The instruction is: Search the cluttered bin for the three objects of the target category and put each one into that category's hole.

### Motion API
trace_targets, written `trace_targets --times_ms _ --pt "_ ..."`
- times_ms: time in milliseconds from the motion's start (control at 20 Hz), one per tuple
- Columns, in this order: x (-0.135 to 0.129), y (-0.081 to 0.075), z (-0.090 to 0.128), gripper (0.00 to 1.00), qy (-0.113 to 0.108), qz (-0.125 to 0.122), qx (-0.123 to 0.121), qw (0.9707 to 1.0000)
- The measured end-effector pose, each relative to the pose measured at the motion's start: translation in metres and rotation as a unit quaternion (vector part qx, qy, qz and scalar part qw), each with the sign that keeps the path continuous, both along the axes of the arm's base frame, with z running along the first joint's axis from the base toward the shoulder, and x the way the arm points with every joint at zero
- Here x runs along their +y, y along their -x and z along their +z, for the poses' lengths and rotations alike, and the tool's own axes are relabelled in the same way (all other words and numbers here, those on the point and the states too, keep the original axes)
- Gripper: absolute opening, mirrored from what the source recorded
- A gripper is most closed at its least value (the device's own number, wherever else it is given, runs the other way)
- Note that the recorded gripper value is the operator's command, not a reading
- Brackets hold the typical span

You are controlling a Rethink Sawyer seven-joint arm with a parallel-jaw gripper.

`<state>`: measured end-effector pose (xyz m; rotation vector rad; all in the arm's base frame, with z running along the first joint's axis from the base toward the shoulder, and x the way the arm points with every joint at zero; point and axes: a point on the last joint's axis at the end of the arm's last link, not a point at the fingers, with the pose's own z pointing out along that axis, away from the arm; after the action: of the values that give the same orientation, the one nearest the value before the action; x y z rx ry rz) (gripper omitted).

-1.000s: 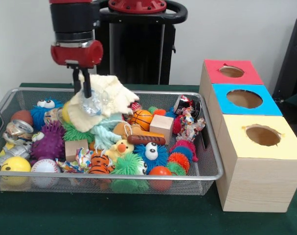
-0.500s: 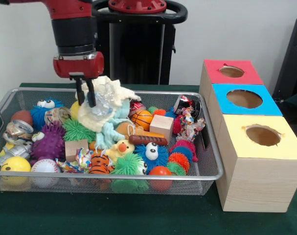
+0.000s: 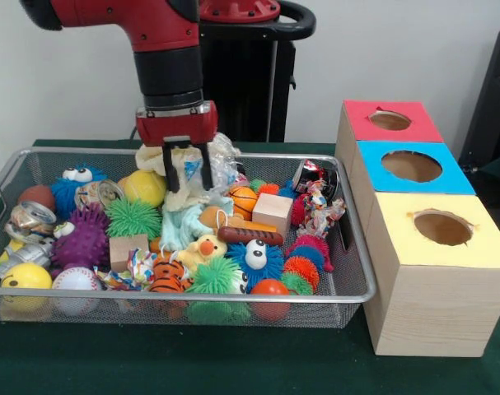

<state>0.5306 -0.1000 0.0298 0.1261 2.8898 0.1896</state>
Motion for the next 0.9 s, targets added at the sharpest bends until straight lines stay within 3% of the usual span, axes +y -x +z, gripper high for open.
trace_targets --times_ms 300,900 --pt "0.018 0.005 -0.007 1.00 0.007 0.036 0.002 0.9993" --pt "0.019 0.005 -0.008 1.00 0.007 0.037 0.002 0.9993"
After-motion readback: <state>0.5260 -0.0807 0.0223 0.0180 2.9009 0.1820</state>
